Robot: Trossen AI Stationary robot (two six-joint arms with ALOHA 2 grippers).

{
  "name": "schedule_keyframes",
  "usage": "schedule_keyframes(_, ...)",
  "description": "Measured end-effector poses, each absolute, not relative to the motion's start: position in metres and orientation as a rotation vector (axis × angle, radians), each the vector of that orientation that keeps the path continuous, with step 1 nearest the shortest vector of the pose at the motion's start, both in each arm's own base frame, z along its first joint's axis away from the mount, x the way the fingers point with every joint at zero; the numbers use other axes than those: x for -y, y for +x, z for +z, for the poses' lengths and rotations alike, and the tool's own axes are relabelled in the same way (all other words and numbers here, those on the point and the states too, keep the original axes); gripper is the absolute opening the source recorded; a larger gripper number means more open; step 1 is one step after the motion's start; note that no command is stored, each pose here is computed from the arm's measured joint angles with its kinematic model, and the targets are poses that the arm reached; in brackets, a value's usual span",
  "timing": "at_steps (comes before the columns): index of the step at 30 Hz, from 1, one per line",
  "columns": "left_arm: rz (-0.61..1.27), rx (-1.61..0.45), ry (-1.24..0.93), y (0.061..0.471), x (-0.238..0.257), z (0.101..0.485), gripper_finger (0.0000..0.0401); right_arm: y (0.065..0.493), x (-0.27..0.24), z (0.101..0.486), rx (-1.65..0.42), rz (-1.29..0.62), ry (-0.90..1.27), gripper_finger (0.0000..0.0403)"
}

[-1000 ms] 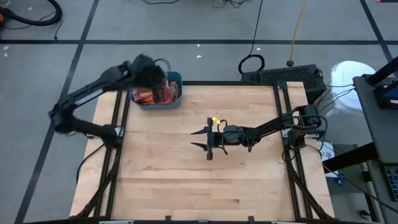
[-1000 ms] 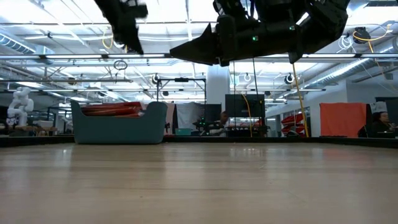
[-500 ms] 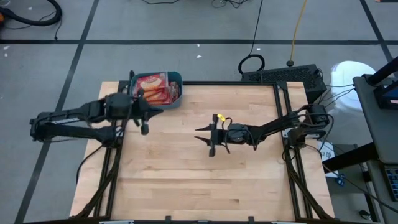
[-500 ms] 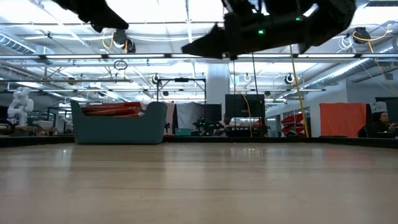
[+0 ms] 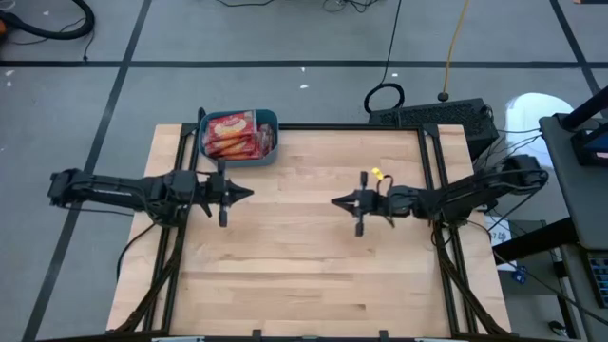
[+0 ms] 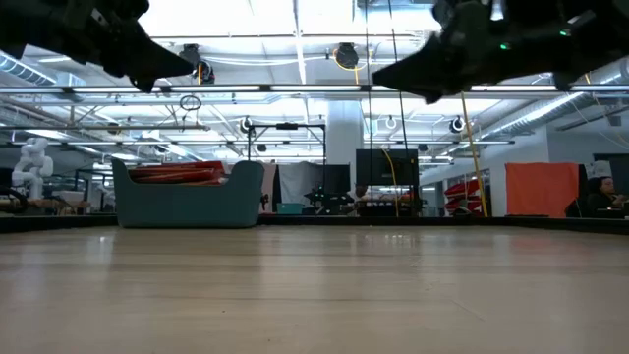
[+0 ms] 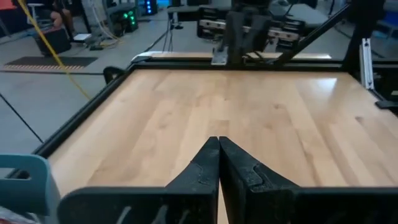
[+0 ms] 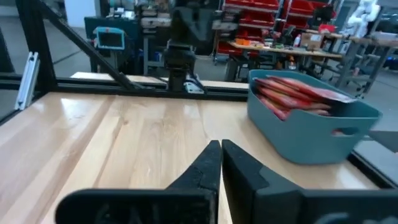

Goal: Sort popcorn bags into baskets
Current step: Return to Home Position

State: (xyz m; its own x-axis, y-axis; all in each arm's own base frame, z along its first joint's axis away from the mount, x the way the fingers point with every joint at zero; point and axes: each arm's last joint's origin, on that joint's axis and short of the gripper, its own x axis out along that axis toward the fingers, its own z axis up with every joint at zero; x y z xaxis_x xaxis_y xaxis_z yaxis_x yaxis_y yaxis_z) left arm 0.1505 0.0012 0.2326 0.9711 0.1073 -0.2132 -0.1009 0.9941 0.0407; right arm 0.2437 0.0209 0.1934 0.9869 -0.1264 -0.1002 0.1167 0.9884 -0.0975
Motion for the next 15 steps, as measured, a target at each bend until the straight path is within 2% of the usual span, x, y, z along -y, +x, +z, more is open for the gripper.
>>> schedule_keyframes(15, 0.131, -0.261, 0.012, 0.147, 0.008, 0.203, 0.001, 0.156, -0.01, 0.162, -0.011, -0.129, -0.076, 0.0001)
